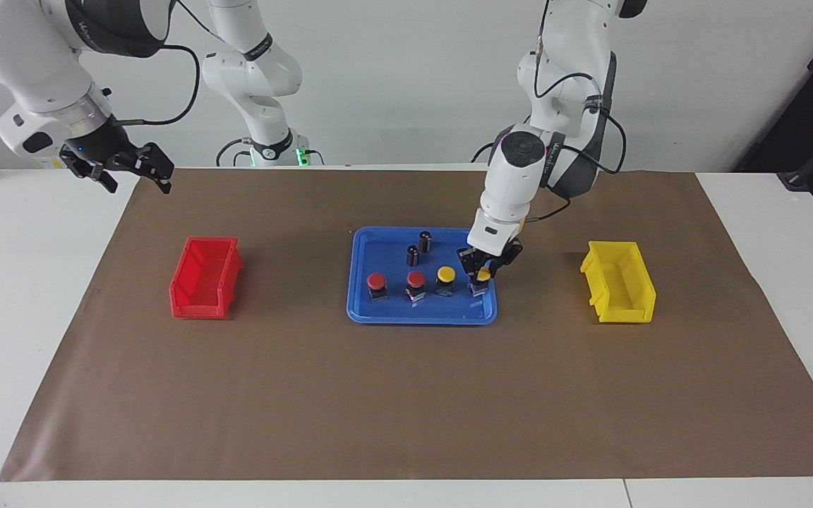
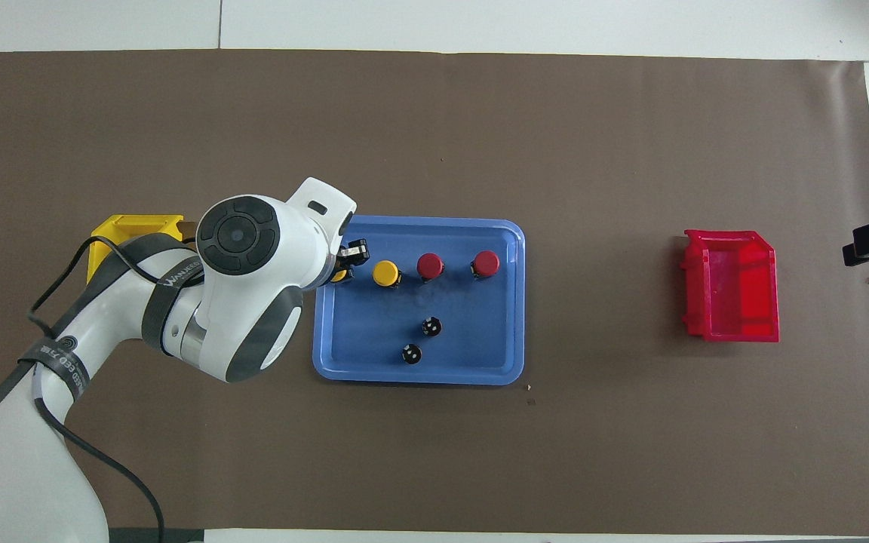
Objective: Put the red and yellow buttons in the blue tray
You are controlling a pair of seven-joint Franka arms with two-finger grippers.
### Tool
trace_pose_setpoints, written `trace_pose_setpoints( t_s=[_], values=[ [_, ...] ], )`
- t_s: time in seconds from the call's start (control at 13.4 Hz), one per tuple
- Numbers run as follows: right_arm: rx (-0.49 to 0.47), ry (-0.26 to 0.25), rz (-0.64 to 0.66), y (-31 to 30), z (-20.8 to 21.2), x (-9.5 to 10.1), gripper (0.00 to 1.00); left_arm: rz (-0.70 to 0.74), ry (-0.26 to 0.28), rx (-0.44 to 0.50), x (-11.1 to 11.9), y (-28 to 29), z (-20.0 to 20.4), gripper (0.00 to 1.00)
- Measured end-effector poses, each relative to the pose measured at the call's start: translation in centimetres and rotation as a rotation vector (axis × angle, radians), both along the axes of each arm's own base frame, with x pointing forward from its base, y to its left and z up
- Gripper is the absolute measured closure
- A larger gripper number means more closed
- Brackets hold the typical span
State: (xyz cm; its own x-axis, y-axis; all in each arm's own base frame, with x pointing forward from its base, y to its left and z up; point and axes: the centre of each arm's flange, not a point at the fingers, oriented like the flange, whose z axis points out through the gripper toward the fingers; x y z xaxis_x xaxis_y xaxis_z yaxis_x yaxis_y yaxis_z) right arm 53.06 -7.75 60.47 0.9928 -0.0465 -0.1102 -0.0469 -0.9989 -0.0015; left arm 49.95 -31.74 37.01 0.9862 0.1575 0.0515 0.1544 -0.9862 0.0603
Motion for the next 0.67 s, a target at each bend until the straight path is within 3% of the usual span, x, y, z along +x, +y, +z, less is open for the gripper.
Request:
trace_pose_setpoints(
  t_s=[0.3, 0.52, 0.67],
  values=[
    [0.000, 0.000, 0.000, 0.0, 0.0, 0.0, 0.00, 0.006, 0.000, 0.001, 0.2, 0.3, 0.0, 0.09],
    [0.000, 0.000, 0.000, 0.0, 0.0, 0.0, 0.00, -0.029, 0.035, 0.031, 0.9, 1.8, 1.5, 0.00],
    [0.000, 0.000, 0.000, 0.0, 0.0, 0.0, 0.00, -0.119, 0.070, 0.057, 2.5, 4.5, 5.2, 0.00]
  ],
)
